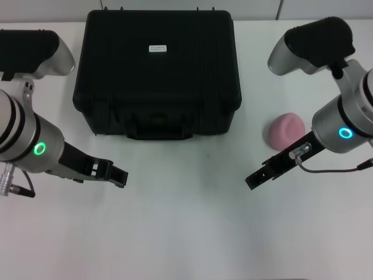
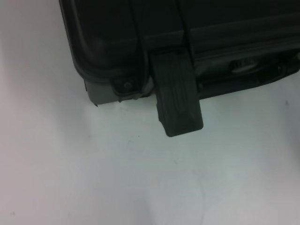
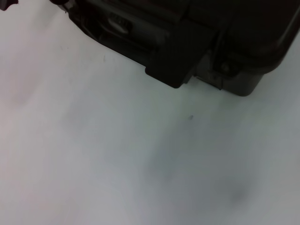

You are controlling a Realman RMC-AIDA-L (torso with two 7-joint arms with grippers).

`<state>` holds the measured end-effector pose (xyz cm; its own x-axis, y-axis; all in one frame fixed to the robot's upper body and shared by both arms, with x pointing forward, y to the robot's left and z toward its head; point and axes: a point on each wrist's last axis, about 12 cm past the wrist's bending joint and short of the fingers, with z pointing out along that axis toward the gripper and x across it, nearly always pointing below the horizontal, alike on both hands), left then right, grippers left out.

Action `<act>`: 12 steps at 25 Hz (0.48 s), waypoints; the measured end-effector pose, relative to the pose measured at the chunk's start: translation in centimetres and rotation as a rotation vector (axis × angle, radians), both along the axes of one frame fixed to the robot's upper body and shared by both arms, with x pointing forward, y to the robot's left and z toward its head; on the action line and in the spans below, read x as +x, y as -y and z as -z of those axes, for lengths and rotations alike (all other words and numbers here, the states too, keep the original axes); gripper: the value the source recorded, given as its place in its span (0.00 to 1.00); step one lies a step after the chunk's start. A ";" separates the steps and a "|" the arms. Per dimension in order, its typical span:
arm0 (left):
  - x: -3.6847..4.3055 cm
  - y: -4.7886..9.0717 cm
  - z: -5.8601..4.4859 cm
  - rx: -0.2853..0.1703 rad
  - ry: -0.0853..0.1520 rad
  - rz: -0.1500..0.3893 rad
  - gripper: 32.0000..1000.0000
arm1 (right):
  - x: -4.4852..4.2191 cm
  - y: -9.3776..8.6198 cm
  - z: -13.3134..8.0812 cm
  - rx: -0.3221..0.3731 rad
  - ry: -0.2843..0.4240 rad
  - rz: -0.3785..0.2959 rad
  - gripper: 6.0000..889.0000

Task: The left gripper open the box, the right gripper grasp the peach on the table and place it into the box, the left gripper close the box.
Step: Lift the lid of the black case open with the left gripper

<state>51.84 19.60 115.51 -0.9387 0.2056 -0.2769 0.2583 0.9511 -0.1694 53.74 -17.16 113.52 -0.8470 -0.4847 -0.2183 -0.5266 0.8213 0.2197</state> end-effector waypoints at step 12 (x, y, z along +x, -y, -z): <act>0.11 -0.1 -0.1 0.005 0.005 0.000 0.85 | 0.02 0.0 0.0 0.000 0.001 -0.002 0.96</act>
